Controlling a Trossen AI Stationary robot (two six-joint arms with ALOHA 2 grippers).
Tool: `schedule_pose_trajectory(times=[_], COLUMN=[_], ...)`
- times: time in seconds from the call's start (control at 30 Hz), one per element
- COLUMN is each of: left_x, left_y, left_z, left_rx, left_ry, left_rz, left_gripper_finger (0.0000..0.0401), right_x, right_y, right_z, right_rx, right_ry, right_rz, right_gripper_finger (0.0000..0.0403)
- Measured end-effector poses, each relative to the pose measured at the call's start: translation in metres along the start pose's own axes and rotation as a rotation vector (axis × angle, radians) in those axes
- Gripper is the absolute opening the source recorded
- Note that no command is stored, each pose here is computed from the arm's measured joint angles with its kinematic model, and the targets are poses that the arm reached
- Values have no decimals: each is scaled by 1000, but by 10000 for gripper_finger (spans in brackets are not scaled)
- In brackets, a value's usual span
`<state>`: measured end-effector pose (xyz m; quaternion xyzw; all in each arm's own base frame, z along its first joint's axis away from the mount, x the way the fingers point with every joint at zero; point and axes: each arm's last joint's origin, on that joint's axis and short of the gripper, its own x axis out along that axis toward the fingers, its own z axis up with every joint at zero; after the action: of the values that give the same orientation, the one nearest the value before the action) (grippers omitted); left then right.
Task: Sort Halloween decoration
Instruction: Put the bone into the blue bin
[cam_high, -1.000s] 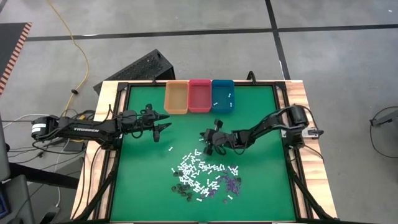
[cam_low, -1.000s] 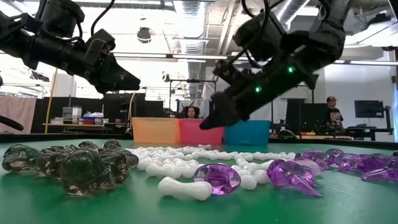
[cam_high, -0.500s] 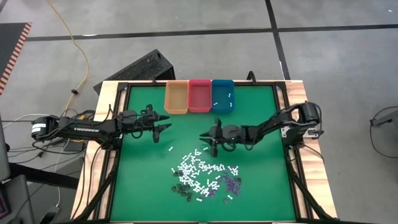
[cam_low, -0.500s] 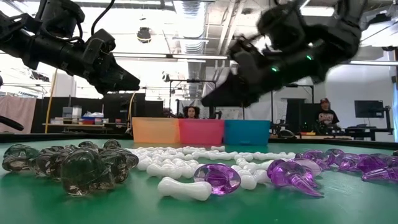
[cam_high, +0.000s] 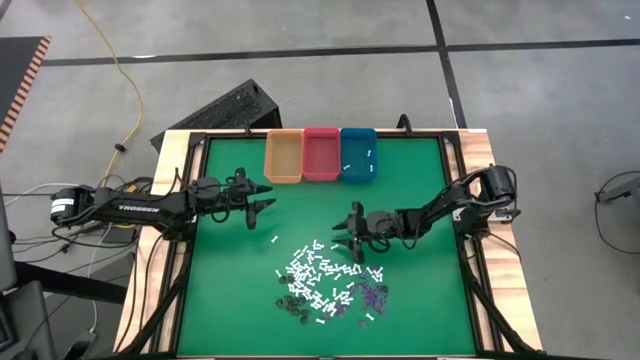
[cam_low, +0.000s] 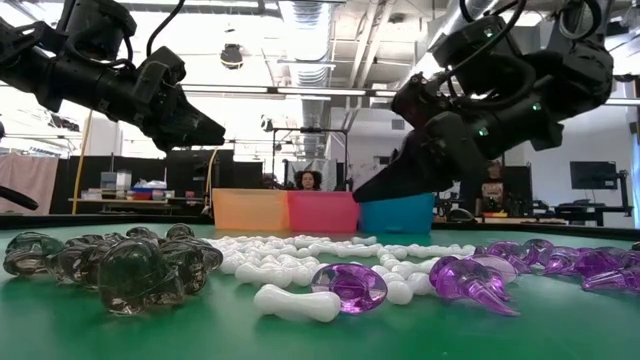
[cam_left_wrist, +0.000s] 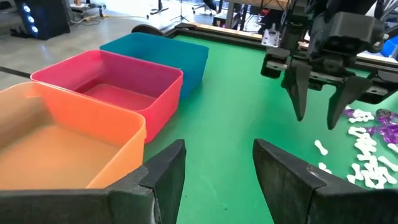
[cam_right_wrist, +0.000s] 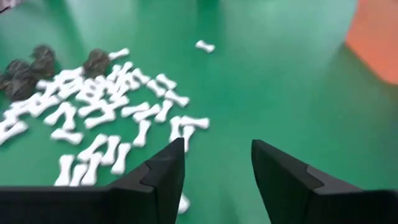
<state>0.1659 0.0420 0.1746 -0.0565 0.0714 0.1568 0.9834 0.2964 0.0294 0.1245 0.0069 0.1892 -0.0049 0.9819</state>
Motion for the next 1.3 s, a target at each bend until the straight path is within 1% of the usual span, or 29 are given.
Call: schedule_pose_trajectory(times=[0.1,0.17,0.27,0.5,0.8,0.93,1.17,1.3], left_x=[0,0,0,0,0,0,0,0], left_y=[1,1,1,1,1,1,1,1], left_z=[0,0,0,0,0,0,0,0], left_rx=[0,0,2,3,1,1,0,0], left_ry=[-2,-3,-4,-5,-5,-5,-5,-6], left_rz=[21,29,39,49,49,48,49,48], left_gripper_finger=[178,178,178,178,178,178,178,178], right_x=[0,0,0,0,0,0,0,8], right_y=[-1,0,1,-1,0,-4,-3,-3], right_z=[-2,-4,-4,-4,-4,-3,-3,-11], right_rx=[0,-25,-52,-63,-111,-104,-102,-101], right_ry=[28,48,41,40,36,34,33,23], right_rz=[39,72,104,115,124,109,112,111], right_gripper_finger=[215,211,208,208,208,208,207,207])
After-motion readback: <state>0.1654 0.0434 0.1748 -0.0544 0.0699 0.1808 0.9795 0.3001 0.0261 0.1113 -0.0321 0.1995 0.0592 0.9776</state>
